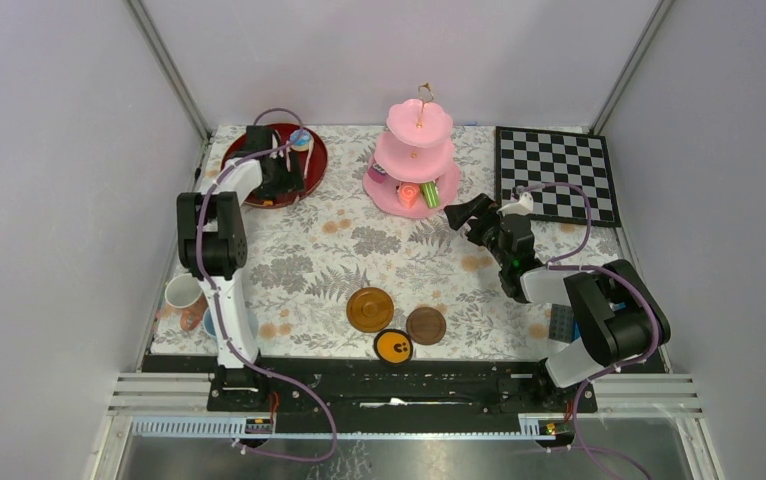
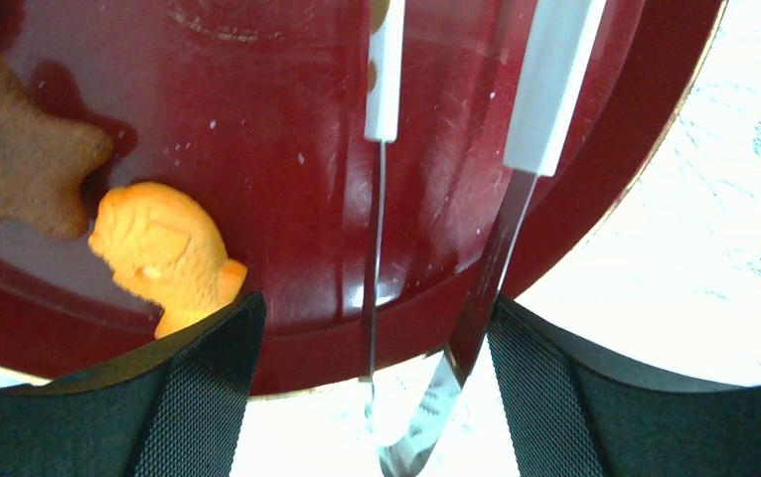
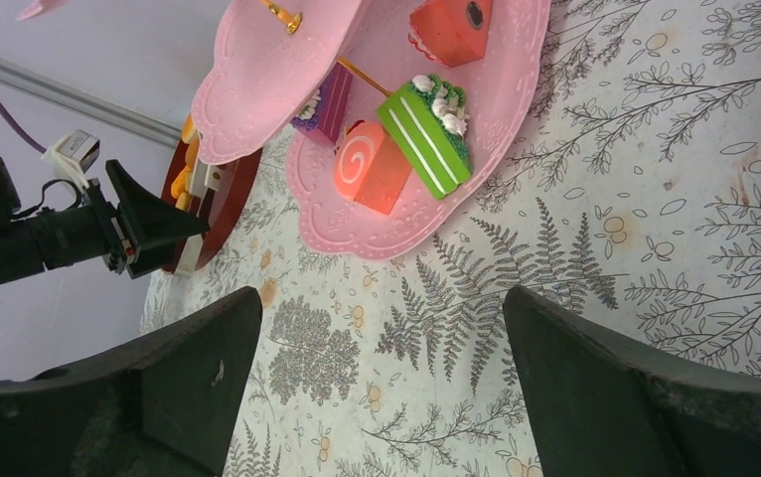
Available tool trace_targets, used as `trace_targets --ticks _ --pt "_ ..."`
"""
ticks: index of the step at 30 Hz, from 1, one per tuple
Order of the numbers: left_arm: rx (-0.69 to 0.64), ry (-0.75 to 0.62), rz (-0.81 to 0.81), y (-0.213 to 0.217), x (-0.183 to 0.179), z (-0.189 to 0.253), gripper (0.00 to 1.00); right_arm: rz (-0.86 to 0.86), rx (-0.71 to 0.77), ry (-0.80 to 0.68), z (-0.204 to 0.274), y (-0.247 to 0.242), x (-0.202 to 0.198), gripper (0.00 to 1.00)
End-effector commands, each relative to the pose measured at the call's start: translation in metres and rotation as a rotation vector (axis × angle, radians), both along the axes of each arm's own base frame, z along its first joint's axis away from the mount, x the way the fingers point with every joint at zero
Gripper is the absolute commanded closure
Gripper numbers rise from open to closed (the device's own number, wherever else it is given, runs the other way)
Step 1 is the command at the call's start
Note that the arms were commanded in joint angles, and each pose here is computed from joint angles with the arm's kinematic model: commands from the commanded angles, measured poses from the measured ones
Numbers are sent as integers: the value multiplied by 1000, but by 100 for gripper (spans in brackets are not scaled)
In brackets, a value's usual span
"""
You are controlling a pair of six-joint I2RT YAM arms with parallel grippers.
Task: Serve the afternoon tea
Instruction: Adjust the tray at the center of the board.
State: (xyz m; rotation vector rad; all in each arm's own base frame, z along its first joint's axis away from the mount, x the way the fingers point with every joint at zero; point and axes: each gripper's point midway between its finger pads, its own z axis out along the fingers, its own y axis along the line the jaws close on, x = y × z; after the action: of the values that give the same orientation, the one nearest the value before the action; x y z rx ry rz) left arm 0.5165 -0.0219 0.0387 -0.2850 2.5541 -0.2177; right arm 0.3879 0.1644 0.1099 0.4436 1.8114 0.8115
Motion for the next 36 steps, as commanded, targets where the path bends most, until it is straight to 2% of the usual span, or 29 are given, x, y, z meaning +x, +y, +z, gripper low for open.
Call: trace_targets --ticks 1,12,15,18,21,30,36 --pt "-89 23 -16 -21 -33 22 17 9 25 -46 13 2 6 2" --pt "-186 110 -13 -38 -125 5 15 7 35 -52 15 0 2 2" --pt "-196 45 -23 -42 -132 20 14 8 40 -51 15 0 1 2" --pt "-152 8 -22 -41 -130 24 7 15 49 -50 15 1 0 2" --pt "-126 -13 -20 -41 -126 22 6 16 56 -50 15 1 0 2" --pt "-69 -73 11 -35 -109 26 25 22 65 -46 15 2 -2 2" --pt "-80 -54 8 -39 -103 17 38 24 69 -43 15 2 -2 2"
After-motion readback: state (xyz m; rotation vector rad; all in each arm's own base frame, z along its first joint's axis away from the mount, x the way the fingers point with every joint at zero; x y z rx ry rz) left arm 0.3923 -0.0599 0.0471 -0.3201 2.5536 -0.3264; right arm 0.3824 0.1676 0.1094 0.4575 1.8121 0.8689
